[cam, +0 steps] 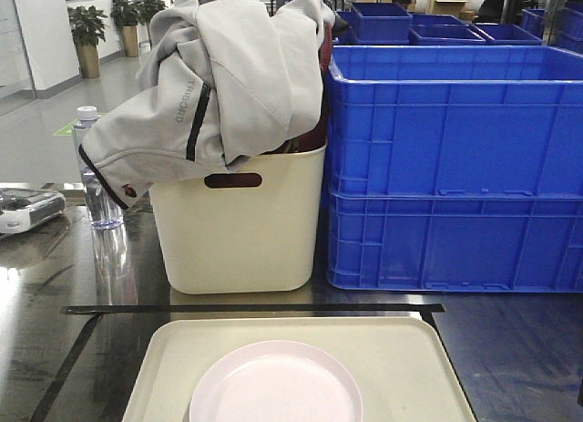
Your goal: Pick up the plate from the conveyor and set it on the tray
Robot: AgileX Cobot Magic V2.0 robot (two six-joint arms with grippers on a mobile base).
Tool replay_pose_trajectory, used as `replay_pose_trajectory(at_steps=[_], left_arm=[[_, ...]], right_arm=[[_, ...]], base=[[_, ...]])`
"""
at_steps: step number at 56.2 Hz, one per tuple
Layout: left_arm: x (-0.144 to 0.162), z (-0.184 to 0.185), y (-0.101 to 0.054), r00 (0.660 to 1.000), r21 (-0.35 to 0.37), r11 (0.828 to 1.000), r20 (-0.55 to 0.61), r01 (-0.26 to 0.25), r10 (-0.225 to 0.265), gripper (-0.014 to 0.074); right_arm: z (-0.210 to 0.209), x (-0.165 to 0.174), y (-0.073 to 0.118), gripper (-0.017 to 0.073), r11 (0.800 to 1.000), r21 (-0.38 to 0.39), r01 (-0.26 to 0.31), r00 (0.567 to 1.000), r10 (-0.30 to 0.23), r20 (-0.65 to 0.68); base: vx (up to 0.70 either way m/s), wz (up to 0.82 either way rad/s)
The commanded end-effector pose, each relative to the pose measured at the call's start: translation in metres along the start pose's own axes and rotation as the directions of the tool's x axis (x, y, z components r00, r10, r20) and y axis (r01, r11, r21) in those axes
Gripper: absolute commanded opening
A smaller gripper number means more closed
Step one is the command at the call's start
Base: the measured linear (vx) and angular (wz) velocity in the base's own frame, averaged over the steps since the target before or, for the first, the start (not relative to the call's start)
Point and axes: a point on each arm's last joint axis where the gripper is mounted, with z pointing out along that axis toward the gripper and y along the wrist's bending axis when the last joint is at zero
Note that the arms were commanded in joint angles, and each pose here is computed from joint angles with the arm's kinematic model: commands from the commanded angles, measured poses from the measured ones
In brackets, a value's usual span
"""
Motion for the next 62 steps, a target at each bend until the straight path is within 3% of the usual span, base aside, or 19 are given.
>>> replay_pose_trajectory(at_steps=[1, 13, 21, 23, 28, 37, 44, 62], left_arm=[[0.000, -0.001, -0.001, 0.997, 0.006, 1.000, 0.072, 0.012, -0.013, 0.0003], [0.000, -0.001, -0.001, 0.997, 0.006, 1.000, 0.072, 0.012, -0.013, 0.0003], [0.000, 0.000, -0.001, 0.997, 0.006, 1.000, 0.071, 0.012, -0.013, 0.0003], [0.000, 0.000, -0.001, 0.997, 0.006, 1.000, 0.071, 0.012, -0.013, 0.0003], [0.000, 0.000, -0.001, 0.997, 0.006, 1.000, 0.071, 0.012, -0.013, 0.0003], [0.000, 0.000, -0.001, 0.997, 0.006, 1.000, 0.071, 0.012, -0.013, 0.0003], [0.000, 0.000, -0.001, 0.997, 0.006, 1.000, 0.071, 0.012, -0.013, 0.0003], [0.000, 0.000, -0.001, 0.998, 0.006, 1.000, 0.069, 0.012, -0.013, 0.0003]], right_arm=[[-0.002, -0.018, -0.001, -0.0009, 1.000, 0.007, 0.009, 0.993, -0.010, 0.115], [-0.002, -0.018, -0.001, -0.0009, 1.000, 0.007, 0.009, 0.993, -0.010, 0.117], [-0.011, 0.001, -0.004, -0.0009, 0.999, 0.036, 0.014, 0.989, -0.019, 0.149], [-0.017, 0.013, -0.007, -0.0009, 0.997, 0.075, 0.026, 0.984, -0.039, 0.173], [-0.028, 0.053, -0.013, -0.0009, 0.987, 0.161, -0.009, 0.977, -0.025, 0.211], [-0.040, 0.118, -0.014, -0.0009, 0.975, 0.222, -0.002, 0.964, -0.057, 0.260], [-0.041, 0.124, -0.013, -0.0009, 0.975, 0.220, 0.021, 0.982, -0.062, 0.179], [-0.042, 0.124, -0.013, -0.0009, 0.975, 0.221, 0.018, 0.978, -0.063, 0.200]], base=[[0.00, 0.00], [0.00, 0.00], [0.00, 0.00], [0.00, 0.00], [0.00, 0.00], [0.00, 0.00], [0.00, 0.00], [0.00, 0.00]])
